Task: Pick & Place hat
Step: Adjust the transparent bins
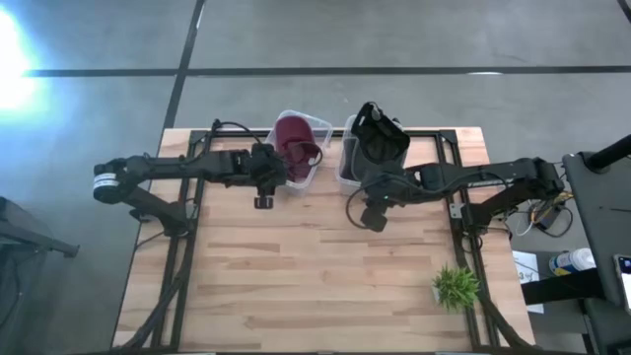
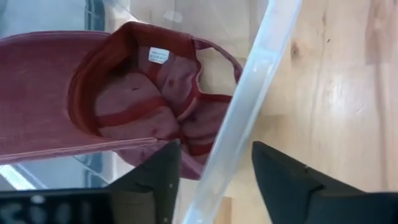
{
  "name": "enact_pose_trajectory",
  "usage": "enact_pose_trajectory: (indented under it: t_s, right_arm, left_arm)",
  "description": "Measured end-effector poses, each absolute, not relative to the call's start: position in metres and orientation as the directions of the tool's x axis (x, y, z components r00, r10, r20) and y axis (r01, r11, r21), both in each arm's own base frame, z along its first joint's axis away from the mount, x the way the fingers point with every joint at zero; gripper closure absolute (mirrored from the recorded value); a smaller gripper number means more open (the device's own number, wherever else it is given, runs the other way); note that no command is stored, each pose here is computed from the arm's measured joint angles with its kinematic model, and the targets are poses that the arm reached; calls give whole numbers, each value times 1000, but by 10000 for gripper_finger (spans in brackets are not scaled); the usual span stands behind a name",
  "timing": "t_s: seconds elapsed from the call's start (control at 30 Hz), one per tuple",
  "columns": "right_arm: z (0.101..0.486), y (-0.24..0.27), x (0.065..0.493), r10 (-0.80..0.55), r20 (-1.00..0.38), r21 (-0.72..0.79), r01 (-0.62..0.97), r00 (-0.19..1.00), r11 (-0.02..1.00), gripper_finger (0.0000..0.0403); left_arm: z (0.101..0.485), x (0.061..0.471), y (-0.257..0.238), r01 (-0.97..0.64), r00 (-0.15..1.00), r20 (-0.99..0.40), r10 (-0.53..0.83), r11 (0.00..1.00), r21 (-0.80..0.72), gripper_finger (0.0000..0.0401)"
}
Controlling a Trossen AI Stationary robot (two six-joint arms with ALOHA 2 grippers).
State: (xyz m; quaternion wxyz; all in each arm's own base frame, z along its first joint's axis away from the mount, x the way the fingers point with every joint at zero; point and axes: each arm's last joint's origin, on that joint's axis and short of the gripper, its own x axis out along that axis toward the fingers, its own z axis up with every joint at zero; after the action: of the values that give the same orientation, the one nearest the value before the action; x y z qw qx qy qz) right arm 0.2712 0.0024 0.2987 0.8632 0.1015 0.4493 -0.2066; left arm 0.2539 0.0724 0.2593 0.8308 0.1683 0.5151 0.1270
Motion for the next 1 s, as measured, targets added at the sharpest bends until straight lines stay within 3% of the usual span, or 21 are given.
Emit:
enact_pose_trajectory:
  t_s: [0.23, 0.4, 0.57, 0.83, 1.0]
  right_arm:
    - [306, 2, 265, -267, -803, -13, 431, 534, 902, 297]
    - [304, 2, 262, -267, -822, -78, 365, 503, 928, 303]
    - [302, -1, 259, -271, -837, -134, 302, 475, 944, 300]
    - [299, -27, 264, -222, -854, -146, 193, 470, 970, 305]
    - [289, -42, 271, -187, -875, -124, 167, 447, 978, 309]
  left_arm:
    - [258, 256, 71, -119, 463, -810, 359, 931, 344, 319]
    - [258, 261, 70, -247, 518, -799, 306, 948, 203, 365]
    - [259, 271, 65, -286, 547, -786, 288, 947, 147, 364]
    - [261, 287, 31, -22, 574, -794, 201, 973, 230, 364]
    - [264, 287, 31, -6, 554, -801, 227, 963, 269, 363]
